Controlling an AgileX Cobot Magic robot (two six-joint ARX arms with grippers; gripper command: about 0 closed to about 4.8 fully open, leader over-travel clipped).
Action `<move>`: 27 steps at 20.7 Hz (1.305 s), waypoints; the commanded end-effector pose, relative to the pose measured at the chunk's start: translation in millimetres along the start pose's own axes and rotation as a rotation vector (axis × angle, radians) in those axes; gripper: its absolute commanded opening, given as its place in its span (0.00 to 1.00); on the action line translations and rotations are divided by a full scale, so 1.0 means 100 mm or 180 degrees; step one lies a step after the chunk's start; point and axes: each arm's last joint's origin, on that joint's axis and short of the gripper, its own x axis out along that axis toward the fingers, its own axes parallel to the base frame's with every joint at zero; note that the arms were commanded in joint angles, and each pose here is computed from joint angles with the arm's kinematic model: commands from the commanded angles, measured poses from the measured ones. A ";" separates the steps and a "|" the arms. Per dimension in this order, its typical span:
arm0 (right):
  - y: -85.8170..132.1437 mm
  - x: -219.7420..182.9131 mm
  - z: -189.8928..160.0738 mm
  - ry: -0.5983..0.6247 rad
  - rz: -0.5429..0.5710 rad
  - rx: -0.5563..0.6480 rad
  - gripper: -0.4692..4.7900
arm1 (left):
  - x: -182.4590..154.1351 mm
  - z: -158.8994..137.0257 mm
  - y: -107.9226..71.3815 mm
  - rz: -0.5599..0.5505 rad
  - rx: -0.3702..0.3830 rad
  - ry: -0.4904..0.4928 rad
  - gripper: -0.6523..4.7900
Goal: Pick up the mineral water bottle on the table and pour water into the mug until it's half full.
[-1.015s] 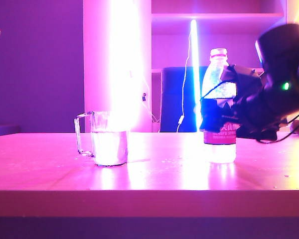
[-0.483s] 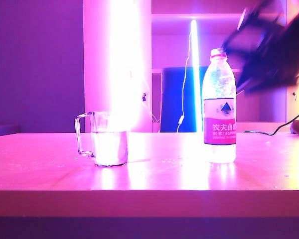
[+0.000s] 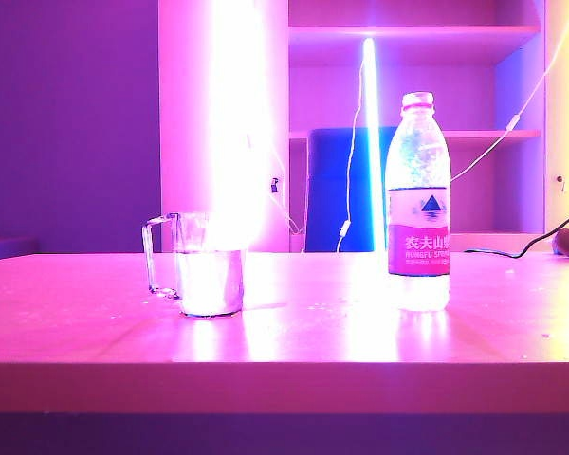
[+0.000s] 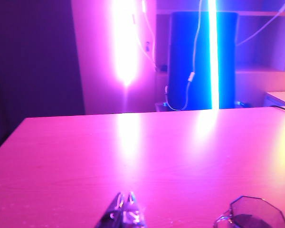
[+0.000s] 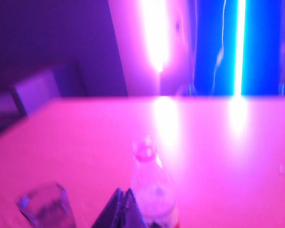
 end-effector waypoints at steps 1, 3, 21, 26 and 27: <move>0.01 -0.26 0.12 -0.0330 0.0049 0.0031 0.07 | -0.05 -0.07 0.00 0.0067 0.0023 -0.0154 0.11; 0.00 -0.51 0.20 -0.0655 0.0099 0.0045 0.07 | -0.10 -0.20 0.00 0.0167 0.0026 -0.0222 0.11; 0.09 -0.71 0.18 -0.0604 0.1131 -0.0074 0.08 | -0.16 -1.26 0.03 0.0578 -0.0300 0.0144 0.11; 0.07 -0.69 0.03 -0.0104 0.1062 -0.0017 0.08 | -0.15 -1.29 0.00 0.0311 -0.0314 0.0254 0.11; 0.06 -0.68 0.02 -0.0052 0.1052 -0.0011 0.08 | -0.15 -1.30 -0.01 0.0231 -0.0317 0.0277 0.11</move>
